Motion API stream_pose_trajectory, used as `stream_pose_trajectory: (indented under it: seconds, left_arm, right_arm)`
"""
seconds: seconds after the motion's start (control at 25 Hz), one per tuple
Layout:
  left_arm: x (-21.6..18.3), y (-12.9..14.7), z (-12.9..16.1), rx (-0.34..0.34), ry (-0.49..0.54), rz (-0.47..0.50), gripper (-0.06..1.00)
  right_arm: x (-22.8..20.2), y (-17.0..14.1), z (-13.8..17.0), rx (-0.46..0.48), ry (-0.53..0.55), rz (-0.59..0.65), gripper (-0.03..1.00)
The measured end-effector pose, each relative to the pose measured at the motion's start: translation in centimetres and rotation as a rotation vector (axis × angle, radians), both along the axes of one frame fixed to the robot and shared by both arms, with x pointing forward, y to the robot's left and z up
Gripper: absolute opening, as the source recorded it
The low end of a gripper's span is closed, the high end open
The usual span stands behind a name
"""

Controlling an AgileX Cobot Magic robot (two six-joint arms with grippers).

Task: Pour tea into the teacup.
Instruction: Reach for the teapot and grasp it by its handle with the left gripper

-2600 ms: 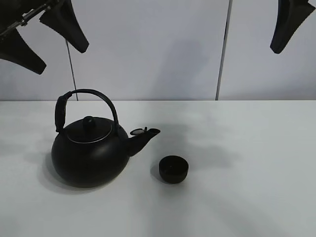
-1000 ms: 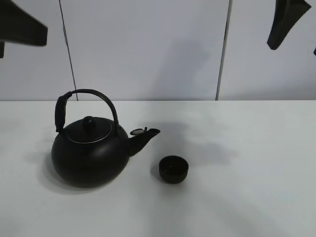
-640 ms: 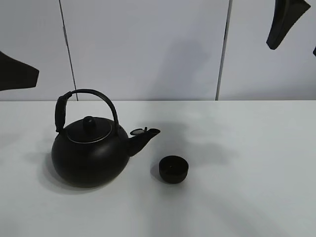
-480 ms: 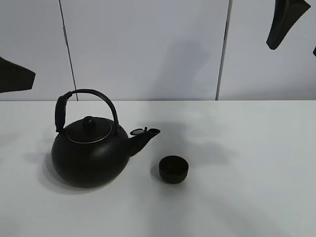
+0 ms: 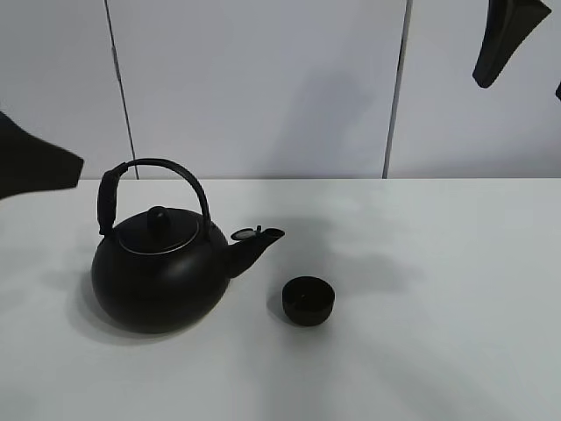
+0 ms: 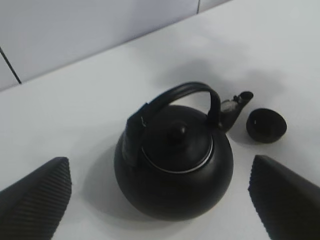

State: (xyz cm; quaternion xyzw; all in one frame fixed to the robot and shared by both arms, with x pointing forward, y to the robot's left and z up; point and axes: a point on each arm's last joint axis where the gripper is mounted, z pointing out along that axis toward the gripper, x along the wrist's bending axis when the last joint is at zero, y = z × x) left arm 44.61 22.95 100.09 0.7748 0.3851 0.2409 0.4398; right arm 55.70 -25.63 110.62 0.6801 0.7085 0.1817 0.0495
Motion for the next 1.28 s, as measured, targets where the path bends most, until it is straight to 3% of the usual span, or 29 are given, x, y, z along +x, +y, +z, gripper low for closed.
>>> stream_pose_trajectory:
  seconds: [0.24, 0.56, 1.28]
  left_arm:
    - [1.2, -0.5, -3.1, 0.002, 0.142, -0.025, 0.7]
    - [2.0, -1.1, -1.9, -0.036, 0.105, -0.063, 0.7]
    - [2.0, -1.3, -1.8, -0.058, 0.106, -0.082, 0.7]
  right_arm:
    - [0.0, 0.0, 0.0, 0.0, 0.0, 0.0, 0.54]
    - [0.2, 0.0, 0.1, 0.002, -0.018, -0.003, 0.54]
    - [2.8, -0.1, 1.5, 0.028, -0.347, -0.062, 0.54]
